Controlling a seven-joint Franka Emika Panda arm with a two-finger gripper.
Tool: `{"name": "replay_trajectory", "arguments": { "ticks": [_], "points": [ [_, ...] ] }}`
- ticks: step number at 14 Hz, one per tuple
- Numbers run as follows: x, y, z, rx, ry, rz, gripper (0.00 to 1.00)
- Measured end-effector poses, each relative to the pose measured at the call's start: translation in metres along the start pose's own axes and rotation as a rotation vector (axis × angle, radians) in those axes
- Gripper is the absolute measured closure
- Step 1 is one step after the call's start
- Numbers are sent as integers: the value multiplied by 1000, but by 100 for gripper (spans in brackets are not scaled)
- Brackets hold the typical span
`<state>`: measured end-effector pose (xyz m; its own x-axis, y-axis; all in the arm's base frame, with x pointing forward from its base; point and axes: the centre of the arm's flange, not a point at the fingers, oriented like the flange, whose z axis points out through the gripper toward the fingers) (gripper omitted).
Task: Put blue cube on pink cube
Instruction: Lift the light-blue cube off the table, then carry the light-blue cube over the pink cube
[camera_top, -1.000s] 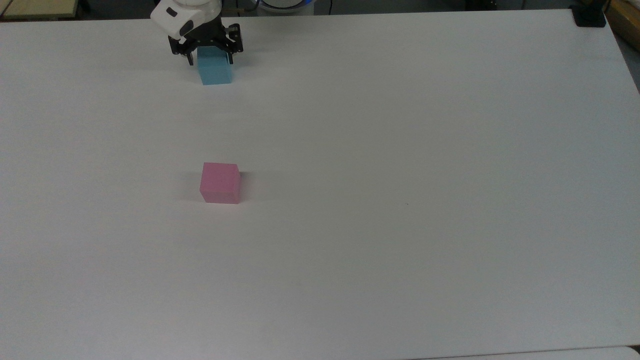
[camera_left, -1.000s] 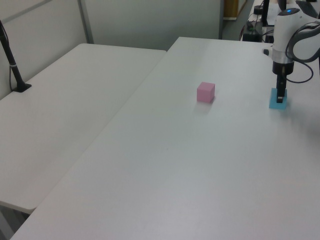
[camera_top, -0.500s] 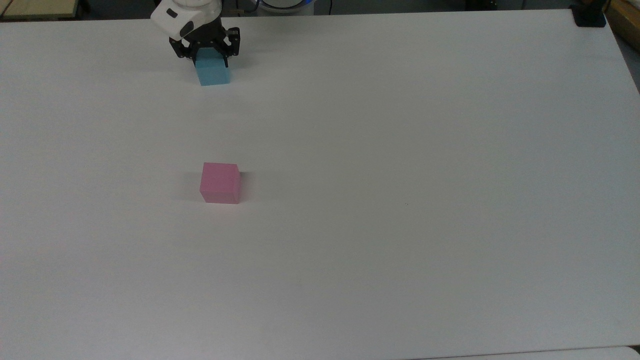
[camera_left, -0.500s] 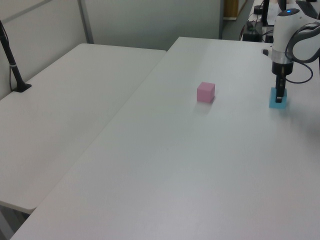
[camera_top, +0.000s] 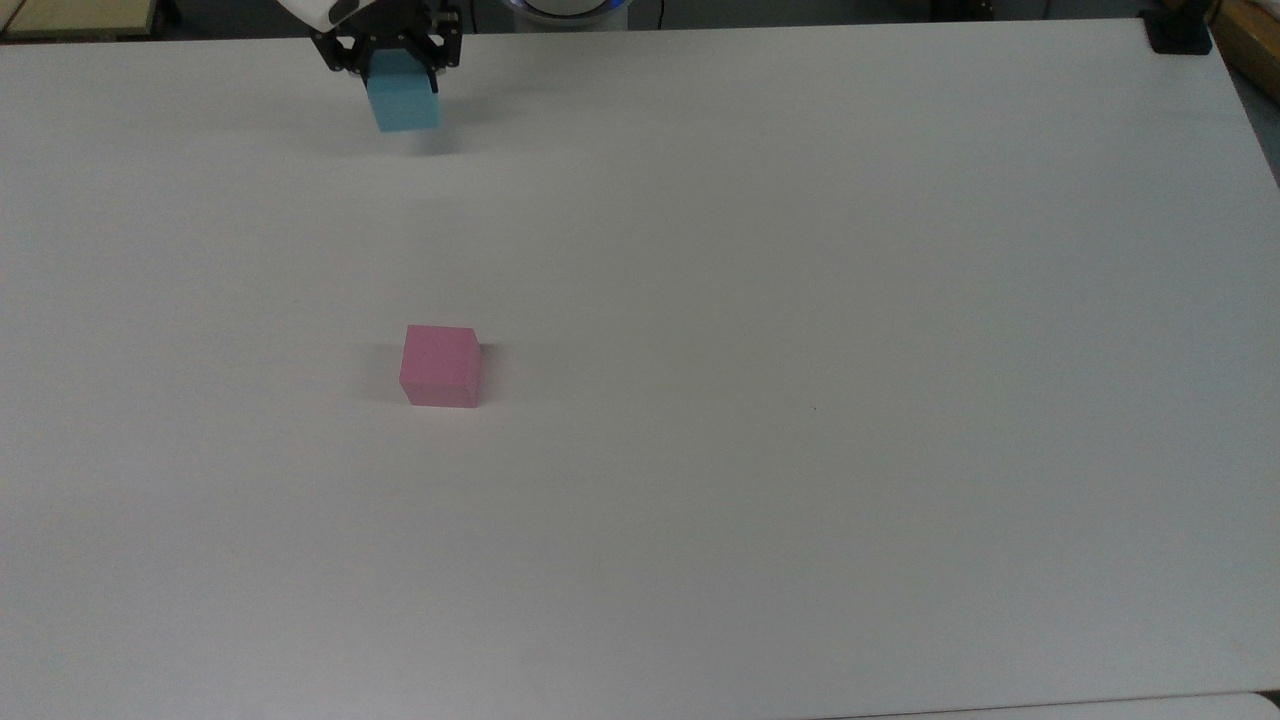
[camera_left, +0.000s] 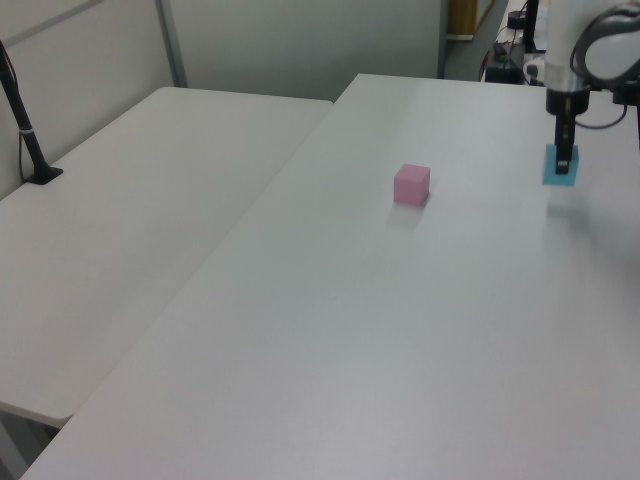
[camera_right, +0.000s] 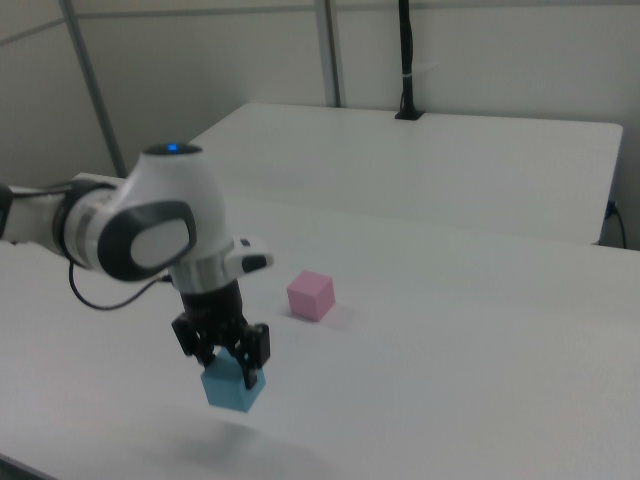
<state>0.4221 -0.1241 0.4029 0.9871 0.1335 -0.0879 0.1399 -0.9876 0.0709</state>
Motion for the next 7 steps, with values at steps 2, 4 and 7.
{"name": "replay_trajectory", "arguments": {
  "ticks": [2, 4, 7],
  "points": [
    [3, 0, -38, -3, -9, -6, 36],
    [5, 0, -86, -5, -14, -9, 36],
    [8, -6, -164, 17, 28, -11, 36]
  ]
}}
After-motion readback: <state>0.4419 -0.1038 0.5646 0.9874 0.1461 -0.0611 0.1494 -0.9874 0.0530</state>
